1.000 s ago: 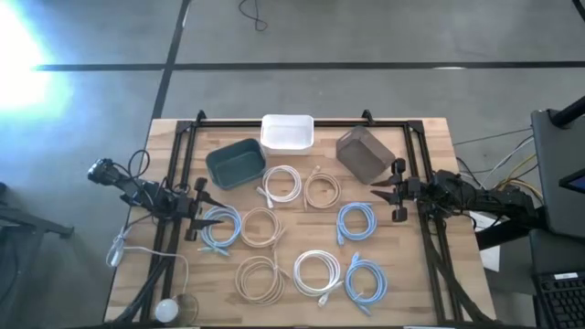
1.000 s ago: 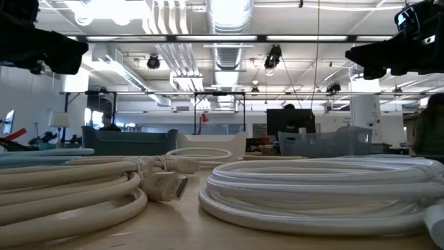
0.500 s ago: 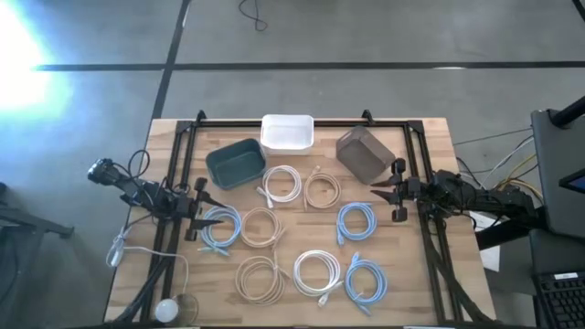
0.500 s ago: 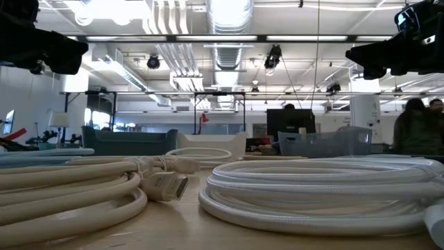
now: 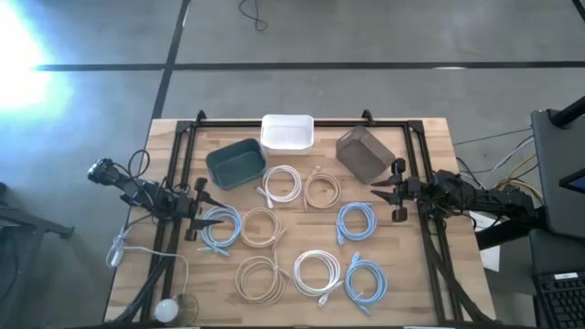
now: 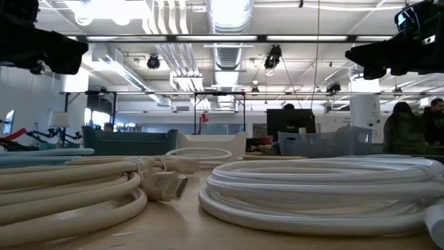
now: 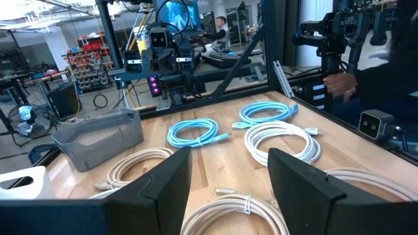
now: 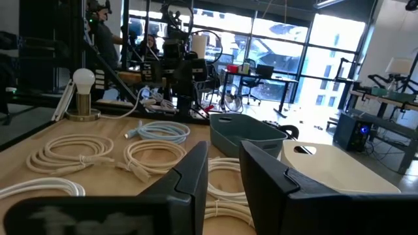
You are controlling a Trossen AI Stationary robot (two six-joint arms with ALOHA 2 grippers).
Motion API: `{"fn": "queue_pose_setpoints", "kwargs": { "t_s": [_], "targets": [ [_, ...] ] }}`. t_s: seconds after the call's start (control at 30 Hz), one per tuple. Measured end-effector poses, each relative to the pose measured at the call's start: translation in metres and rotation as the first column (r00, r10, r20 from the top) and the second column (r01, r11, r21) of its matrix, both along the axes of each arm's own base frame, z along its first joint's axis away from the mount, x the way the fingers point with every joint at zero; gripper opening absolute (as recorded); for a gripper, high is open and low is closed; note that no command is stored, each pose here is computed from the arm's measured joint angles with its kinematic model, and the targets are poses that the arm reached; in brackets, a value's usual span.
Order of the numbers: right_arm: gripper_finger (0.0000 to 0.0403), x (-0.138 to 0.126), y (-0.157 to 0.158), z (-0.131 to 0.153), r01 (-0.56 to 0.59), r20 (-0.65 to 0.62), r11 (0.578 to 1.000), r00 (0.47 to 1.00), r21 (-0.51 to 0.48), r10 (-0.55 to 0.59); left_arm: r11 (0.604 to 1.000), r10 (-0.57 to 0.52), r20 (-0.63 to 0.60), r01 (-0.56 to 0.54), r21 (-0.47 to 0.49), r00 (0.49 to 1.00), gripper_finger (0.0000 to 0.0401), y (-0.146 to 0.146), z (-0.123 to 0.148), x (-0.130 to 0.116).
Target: Sort HDMI cables
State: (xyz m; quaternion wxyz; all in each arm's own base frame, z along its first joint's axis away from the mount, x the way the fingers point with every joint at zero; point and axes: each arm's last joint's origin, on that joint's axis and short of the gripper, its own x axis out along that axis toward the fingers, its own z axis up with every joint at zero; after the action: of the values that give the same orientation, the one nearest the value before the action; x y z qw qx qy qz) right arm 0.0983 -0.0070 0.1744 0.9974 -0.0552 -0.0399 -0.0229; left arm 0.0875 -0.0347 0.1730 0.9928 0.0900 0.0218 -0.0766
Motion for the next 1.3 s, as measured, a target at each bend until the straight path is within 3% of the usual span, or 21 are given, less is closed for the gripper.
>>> {"fn": "queue_pose_setpoints", "kwargs": {
  "t_s": [0.33, 0.87, 1.3],
  "targets": [
    [0.0068, 0.0, 0.0, -0.0001, 0.0, 0.0, 1.0, 1.0, 0.0, 0.0, 1.0, 0.0, 0.0, 0.0, 0.0, 1.0, 0.0207, 0.0, 0.0, 0.0],
    [0.0087, 0.0, 0.0, -0.0001, 0.0, 0.0, 1.0, 1.0, 0.0, 0.0, 1.0, 0.0, 0.0, 0.0, 0.0, 1.0, 0.0207, 0.0, 0.0001, 0.0],
    [0.0068, 0.0, 0.0, 0.0, 0.0, 0.0, 1.0, 1.0, 0.0, 0.0, 1.0, 0.0, 0.0, 0.0, 0.0, 1.0, 0.0207, 0.0, 0.0, 0.0]
  ]
}}
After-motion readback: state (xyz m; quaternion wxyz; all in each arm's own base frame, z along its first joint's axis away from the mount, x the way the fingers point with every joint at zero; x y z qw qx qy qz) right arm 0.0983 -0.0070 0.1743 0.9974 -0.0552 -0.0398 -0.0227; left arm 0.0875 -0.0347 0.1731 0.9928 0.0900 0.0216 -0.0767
